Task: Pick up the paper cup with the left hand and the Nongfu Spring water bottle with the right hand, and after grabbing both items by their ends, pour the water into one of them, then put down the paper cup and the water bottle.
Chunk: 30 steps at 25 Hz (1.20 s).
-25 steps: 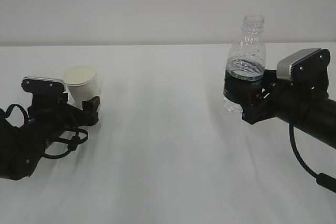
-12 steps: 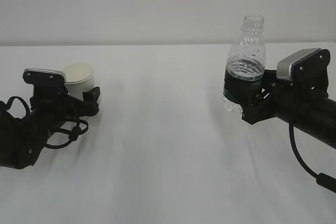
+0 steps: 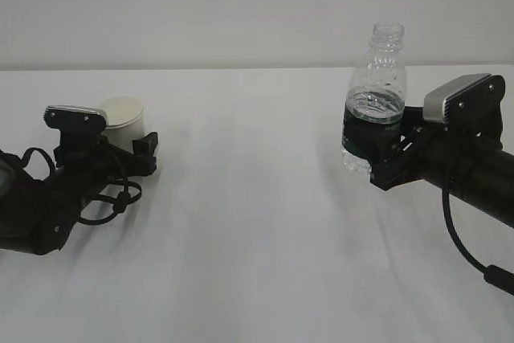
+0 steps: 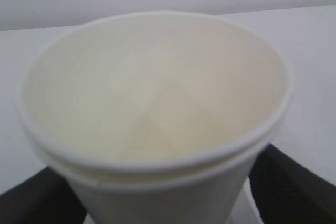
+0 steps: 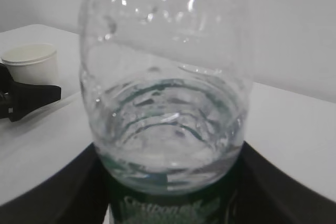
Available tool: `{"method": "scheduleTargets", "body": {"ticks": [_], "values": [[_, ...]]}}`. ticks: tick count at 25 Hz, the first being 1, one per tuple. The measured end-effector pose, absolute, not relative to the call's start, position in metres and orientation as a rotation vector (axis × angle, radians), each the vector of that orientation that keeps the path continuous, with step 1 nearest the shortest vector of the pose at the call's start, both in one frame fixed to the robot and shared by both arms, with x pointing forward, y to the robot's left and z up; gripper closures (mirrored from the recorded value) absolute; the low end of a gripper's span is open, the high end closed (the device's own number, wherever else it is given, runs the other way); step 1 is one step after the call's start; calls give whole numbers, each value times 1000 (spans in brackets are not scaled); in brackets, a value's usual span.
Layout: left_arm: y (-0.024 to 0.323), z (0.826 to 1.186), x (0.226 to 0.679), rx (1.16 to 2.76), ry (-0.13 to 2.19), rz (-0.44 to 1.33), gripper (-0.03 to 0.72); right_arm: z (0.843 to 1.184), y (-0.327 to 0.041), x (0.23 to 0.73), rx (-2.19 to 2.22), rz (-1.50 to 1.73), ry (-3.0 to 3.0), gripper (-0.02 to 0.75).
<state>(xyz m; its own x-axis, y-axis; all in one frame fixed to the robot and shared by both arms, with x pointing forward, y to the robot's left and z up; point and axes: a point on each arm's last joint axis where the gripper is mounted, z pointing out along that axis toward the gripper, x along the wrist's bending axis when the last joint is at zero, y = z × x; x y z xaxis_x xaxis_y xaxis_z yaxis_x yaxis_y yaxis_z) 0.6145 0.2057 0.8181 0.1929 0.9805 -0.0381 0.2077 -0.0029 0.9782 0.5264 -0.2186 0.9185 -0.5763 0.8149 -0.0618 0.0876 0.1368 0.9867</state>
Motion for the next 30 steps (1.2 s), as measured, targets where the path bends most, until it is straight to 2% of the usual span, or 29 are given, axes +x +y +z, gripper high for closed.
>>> {"method": "scheduleTargets", "body": {"ticks": [21,30], "values": [[211,820,624,1394,1232,972,57,919,-219,526,868,1492,1793,279],[211,820,624,1393,1233,972,113,919,-219,526,868,1492,1793,279]]}}
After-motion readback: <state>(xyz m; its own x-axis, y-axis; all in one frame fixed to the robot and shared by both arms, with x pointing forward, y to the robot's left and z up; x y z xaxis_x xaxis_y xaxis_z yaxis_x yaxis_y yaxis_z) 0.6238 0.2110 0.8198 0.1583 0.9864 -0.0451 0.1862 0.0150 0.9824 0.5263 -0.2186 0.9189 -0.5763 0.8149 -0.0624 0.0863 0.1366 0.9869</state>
